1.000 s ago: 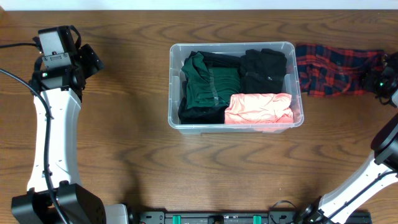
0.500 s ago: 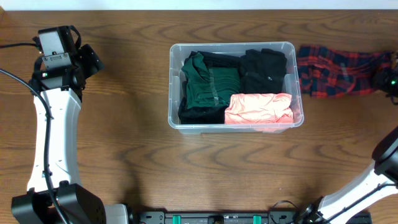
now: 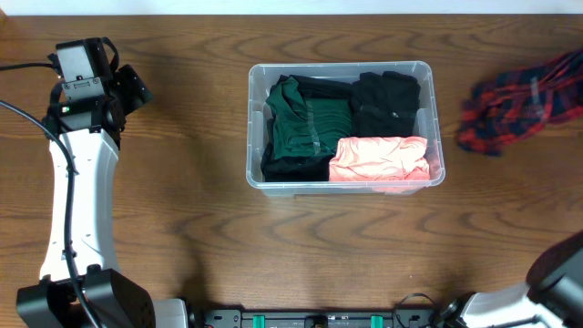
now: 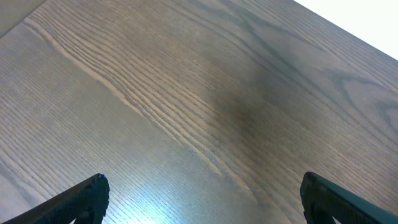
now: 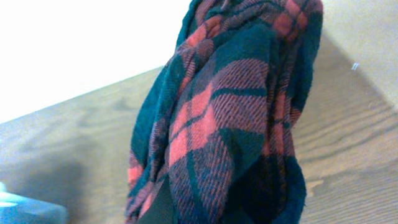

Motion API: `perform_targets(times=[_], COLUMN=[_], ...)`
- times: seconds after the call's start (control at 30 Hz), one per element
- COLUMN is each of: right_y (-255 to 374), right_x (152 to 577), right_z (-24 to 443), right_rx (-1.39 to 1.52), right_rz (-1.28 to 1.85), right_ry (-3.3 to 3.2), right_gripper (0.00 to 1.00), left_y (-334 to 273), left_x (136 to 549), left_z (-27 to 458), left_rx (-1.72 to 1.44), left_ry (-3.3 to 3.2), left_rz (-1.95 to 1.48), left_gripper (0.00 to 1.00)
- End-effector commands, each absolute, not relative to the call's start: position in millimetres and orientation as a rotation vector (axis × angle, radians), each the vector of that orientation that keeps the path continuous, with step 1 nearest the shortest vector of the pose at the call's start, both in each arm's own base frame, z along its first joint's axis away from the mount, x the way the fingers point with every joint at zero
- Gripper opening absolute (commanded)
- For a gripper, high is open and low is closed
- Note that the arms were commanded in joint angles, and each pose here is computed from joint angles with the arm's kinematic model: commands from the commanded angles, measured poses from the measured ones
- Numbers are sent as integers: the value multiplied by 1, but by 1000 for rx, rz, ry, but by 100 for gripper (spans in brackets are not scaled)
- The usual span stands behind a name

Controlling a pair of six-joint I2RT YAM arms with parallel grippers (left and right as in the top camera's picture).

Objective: Pack container
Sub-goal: 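Lift the plaid shirt with the right gripper and carry it over the bin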

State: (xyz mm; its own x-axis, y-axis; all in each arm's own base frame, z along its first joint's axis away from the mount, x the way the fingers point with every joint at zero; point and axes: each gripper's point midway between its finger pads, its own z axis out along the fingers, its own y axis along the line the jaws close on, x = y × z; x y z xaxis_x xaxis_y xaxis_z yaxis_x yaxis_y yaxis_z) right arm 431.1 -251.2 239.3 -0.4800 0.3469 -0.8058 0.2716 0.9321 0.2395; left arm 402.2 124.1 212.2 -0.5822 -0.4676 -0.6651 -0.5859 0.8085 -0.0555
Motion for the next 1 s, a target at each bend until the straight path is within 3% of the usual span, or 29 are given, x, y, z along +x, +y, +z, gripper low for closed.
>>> perform_targets(times=[0.0,0.23,0.53,0.97], right_y=[-218,-131,5,129], right_x=[419,402,373,404], right_z=[306,389,459,432], right_rx=[394,237,6,69], right_rz=[148,301,521,830], right_ry=[1979,1839,1703,1793], right_gripper=[1,1,1,1], left_y=[127,127,127,127], left_x=[400,400,400,400], left_z=[215,215,215,215], left_rx=[-778,-778,-778,-778], left_ry=[2287,2287,2287,2288], left_rz=[237,237,237,237], left_gripper=[98,98,98,98])
